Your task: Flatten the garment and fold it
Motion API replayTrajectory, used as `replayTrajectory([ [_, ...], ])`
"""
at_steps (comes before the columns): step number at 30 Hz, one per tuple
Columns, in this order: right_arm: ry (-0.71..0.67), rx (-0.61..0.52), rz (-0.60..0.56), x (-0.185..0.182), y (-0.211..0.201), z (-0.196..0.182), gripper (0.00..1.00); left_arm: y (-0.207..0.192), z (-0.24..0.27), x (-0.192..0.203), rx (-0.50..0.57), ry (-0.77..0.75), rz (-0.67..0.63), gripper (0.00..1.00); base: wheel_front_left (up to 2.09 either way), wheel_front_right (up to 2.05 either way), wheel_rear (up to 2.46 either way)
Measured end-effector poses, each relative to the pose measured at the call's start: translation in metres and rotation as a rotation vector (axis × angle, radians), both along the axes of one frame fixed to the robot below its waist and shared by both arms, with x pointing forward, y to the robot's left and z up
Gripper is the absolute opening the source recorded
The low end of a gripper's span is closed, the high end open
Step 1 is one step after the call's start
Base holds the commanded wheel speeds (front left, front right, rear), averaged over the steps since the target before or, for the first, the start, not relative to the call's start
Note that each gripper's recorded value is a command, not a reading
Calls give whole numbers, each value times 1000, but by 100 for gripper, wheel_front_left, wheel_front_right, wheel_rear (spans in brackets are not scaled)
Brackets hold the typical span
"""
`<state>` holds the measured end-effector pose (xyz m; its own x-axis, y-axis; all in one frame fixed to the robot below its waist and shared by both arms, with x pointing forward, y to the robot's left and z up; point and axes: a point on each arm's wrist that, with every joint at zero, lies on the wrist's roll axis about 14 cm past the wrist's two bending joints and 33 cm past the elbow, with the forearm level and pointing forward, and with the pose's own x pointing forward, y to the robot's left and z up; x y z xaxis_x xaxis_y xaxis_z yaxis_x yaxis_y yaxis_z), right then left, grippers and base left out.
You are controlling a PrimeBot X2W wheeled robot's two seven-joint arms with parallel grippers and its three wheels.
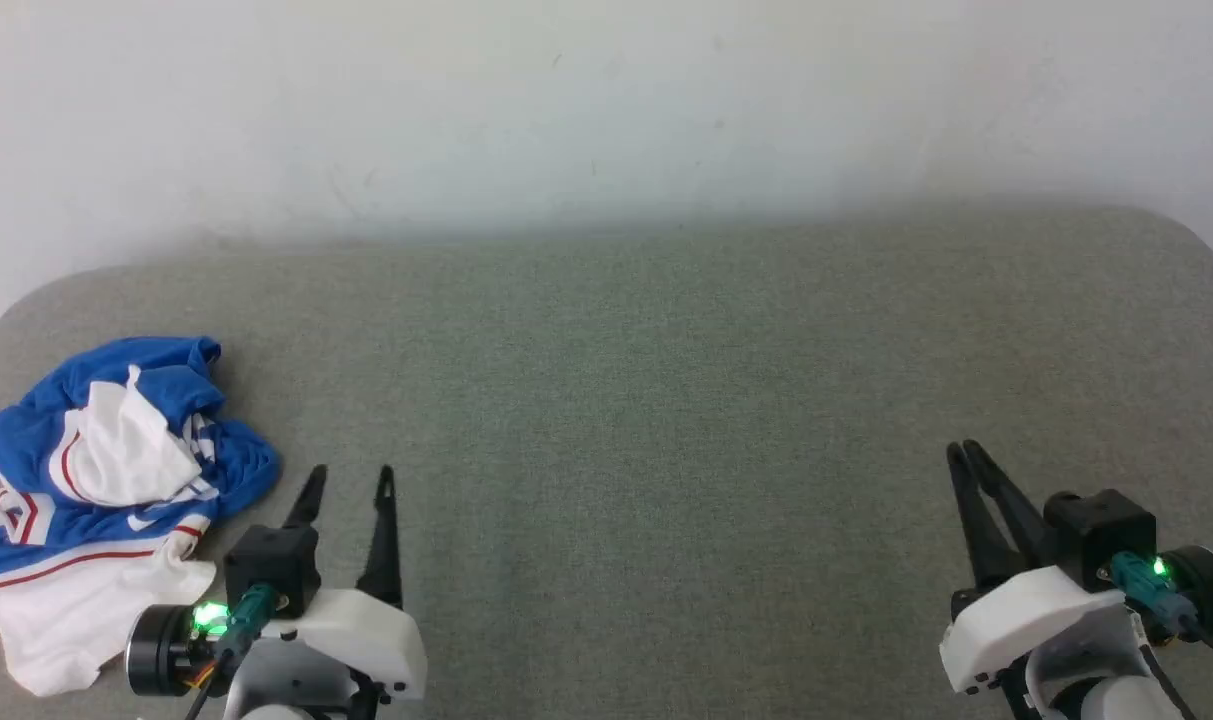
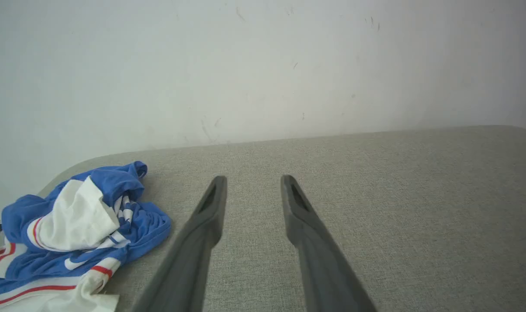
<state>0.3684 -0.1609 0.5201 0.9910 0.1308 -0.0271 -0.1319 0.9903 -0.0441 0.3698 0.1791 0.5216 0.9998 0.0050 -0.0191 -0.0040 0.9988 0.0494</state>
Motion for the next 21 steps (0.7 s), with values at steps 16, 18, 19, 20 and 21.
replayTrajectory([
  [16,-20,18,-26,0,-9,2,100,1,3,-2,0,-24,1,100,0,0,0],
  [18,-25,21,-29,0,-10,3,100,1,2,-2,-2,-23,2,100,0,0,0],
  [19,-25,21,-30,0,-10,3,100,1,2,-2,-2,-25,3,100,0,0,0],
  [20,-28,22,-31,0,-11,3,100,2,3,-2,-2,-28,4,100,0,0,0],
  [21,-30,22,-32,1,-11,3,100,2,3,-3,-3,-30,5,100,0,0,0],
])
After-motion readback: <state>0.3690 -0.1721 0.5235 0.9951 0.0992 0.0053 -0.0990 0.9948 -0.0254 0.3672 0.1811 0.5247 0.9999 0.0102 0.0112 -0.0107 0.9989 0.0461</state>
